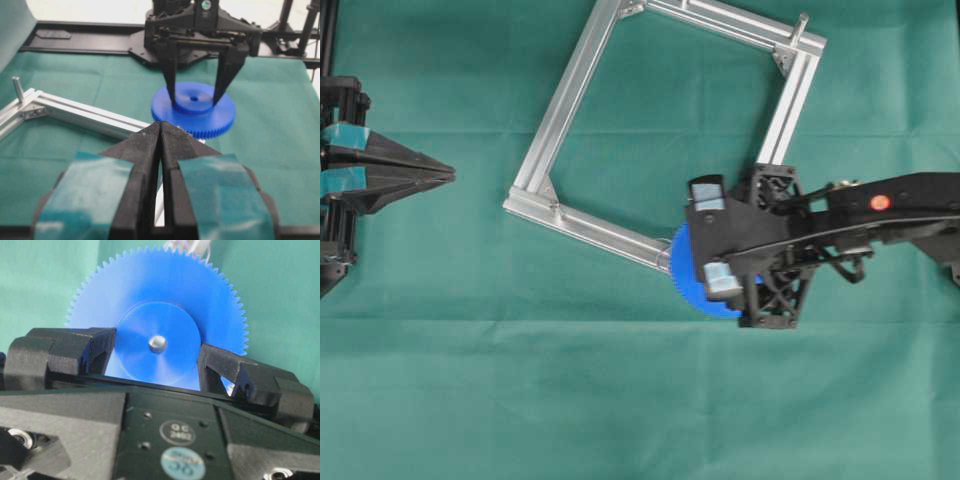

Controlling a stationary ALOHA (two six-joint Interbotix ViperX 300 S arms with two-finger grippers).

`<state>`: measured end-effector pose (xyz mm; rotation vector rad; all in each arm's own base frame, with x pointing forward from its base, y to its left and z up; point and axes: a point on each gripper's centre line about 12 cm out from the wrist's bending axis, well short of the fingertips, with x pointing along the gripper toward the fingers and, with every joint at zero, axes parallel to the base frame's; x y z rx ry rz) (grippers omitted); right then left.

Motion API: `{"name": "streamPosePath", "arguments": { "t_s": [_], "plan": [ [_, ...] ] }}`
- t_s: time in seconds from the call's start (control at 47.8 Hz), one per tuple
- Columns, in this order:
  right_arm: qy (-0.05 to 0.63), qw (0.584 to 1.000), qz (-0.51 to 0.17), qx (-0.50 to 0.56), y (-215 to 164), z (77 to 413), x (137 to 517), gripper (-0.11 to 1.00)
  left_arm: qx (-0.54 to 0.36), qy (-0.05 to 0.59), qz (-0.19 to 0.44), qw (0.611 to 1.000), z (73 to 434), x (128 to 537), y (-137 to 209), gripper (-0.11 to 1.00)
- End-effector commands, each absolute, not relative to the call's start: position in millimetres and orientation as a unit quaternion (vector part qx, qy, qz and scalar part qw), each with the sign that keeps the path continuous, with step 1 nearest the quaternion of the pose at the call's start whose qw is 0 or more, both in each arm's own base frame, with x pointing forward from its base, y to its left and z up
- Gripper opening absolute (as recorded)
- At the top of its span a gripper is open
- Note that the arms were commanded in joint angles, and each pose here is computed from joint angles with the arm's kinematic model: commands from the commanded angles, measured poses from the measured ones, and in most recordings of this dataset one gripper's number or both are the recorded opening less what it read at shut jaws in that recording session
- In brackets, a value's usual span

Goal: Find the location of the shaft and insert the gear.
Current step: 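Lift the blue gear with the right gripper and carry it toward the frame, then align the gear's center hole with the frame shaft using the right gripper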

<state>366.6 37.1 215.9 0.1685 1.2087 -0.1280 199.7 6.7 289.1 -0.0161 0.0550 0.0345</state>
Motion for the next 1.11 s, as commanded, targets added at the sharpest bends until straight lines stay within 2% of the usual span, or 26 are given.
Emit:
{"name": "streamPosePath", "arguments": {
  "t_s": [0.0,0.481,0.774,1.087],
  "plan": [
    [0.549,0.83,-0.06,0.082,36,233,380,0.69,-0.01,0.013,0.019,1.0,299,202,7,0.01],
    [0.578,0.808,-0.075,0.084,30,207,396,0.69,-0.011,0.017,0.019,1.0,299,201,7,0.01],
    [0.575,0.81,-0.073,0.09,33,208,397,0.69,-0.011,0.017,0.019,1.0,299,201,7,0.01],
    [0.564,0.821,-0.047,0.08,55,213,407,0.69,-0.011,0.016,0.019,1.0,299,201,7,0.01]
  ]
}}
